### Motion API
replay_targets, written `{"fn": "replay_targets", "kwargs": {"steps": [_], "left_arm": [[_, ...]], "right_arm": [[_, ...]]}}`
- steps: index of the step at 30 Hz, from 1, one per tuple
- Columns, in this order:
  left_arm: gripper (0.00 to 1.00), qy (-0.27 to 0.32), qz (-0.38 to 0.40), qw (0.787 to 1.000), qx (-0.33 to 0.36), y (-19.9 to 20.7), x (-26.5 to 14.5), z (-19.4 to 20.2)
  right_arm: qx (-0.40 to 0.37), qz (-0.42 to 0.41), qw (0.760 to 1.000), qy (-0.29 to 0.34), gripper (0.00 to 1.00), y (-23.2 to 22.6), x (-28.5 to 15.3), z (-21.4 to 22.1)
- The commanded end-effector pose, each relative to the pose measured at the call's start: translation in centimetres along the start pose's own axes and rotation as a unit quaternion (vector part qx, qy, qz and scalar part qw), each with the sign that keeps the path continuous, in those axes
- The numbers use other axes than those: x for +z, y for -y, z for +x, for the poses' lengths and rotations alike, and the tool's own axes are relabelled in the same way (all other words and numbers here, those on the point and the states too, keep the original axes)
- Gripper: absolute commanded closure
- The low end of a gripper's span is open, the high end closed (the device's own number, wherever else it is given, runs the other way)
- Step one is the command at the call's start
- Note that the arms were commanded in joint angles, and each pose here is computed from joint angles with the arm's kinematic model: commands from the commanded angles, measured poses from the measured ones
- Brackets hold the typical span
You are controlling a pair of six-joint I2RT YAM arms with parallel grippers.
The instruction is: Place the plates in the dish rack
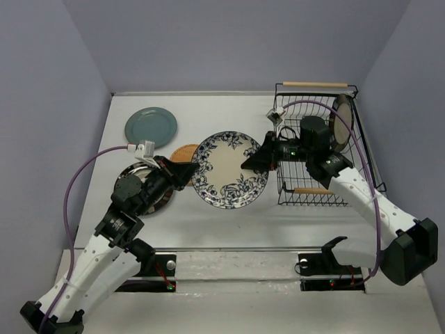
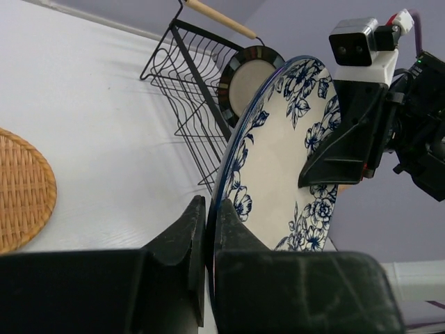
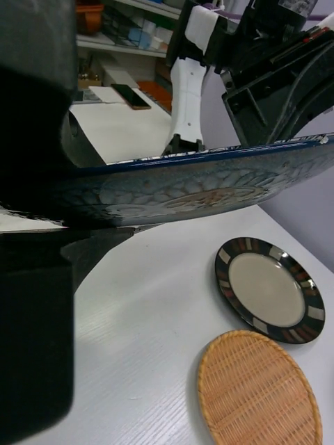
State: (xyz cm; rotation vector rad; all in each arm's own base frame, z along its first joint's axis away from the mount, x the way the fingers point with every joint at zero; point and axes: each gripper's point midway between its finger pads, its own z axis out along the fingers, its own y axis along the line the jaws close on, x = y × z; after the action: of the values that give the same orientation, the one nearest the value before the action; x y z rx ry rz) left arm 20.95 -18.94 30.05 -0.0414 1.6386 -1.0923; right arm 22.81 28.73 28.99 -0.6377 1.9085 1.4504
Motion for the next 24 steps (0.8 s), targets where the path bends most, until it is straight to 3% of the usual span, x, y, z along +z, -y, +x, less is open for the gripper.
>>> {"fn": "replay_targets", "kwargs": {"steps": [1, 2, 4, 5, 7, 12, 15, 17, 21, 24], "left_arm": [[0.84, 0.110, 0.149, 0.982, -0.024, 9.2, -2.1, -7.9], [0.63, 0.104, 0.141, 0.984, -0.021, 8.9, -2.0, -7.6], [0.39, 0.101, 0.125, 0.987, 0.001, 8.4, -1.8, -7.6], [0.19, 0.089, 0.106, 0.990, 0.008, 7.8, -1.5, -7.3], [0.04, 0.088, 0.066, 0.993, 0.041, 6.5, -1.2, -7.6], [0.01, 0.066, -0.009, 0.993, 0.097, 4.0, -1.6, -7.6], [0.01, 0.066, -0.041, 0.989, 0.123, 2.8, -2.3, -7.7], [0.01, 0.061, -0.060, 0.987, 0.136, 1.6, -2.8, -7.1], [0.01, 0.056, -0.071, 0.985, 0.146, -0.2, -3.4, -5.4], [0.01, 0.047, -0.074, 0.984, 0.154, -1.5, -3.5, -4.0]], "right_arm": [[-0.061, 0.026, 0.996, 0.052, 0.93, -0.4, 0.0, -2.5], [-0.060, 0.036, 0.996, 0.060, 0.93, -0.2, -0.1, -2.7], [-0.067, 0.065, 0.992, 0.087, 0.93, 0.1, -0.6, -3.9], [-0.070, 0.075, 0.990, 0.099, 0.93, 0.2, -0.8, -4.4], [-0.080, 0.102, 0.982, 0.135, 0.93, 0.0, -1.7, -6.3], [-0.101, 0.153, 0.957, 0.225, 0.93, -0.6, -5.1, -11.8], [-0.122, 0.209, 0.926, 0.291, 0.93, -0.3, -9.3, -15.7], [-0.132, 0.288, 0.888, 0.334, 0.93, 1.3, -13.5, -18.0], [-0.144, 0.423, 0.820, 0.356, 0.93, 4.6, -18.8, -19.4], [-0.156, 0.537, 0.744, 0.367, 0.93, 6.9, -23.1, -20.2]]}}
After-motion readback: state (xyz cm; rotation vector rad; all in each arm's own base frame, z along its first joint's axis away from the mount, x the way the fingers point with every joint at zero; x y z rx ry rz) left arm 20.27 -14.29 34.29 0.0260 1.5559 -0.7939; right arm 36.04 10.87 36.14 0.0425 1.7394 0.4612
